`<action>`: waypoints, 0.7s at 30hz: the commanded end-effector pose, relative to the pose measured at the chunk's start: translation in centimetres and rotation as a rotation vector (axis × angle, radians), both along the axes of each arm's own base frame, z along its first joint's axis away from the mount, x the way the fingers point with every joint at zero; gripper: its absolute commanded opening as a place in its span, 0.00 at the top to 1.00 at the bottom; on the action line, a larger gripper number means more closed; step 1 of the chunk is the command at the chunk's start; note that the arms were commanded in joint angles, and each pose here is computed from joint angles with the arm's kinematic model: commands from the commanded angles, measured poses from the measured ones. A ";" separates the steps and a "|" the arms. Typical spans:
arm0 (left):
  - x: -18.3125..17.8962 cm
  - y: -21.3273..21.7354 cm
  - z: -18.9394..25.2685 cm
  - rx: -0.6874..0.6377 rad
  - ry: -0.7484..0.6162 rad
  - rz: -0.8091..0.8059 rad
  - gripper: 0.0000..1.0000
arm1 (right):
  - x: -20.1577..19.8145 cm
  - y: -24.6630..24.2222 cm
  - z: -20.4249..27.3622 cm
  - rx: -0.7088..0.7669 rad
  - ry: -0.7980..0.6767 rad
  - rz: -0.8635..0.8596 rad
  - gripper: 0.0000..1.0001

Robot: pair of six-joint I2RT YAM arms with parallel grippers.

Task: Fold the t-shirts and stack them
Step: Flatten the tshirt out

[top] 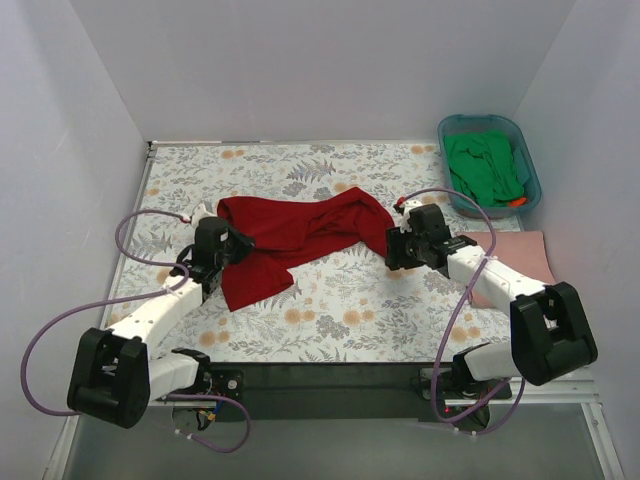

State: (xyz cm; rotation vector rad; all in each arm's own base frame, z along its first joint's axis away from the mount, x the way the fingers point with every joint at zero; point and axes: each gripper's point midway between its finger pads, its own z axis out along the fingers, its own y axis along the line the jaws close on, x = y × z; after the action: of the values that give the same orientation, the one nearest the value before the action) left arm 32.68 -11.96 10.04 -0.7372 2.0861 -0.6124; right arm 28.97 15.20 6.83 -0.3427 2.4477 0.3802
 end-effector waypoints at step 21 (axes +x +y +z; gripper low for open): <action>0.0 4.2 7.5 0.220 -0.098 0.015 1.00 | 4.6 -0.3 -2.2 -0.178 -0.035 0.116 0.41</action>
State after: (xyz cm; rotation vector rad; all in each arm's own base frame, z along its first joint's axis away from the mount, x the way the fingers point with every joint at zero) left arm 32.04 -8.51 15.24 -0.5953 2.0700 -0.4208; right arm 30.84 15.15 2.68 -0.5135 2.5291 0.2838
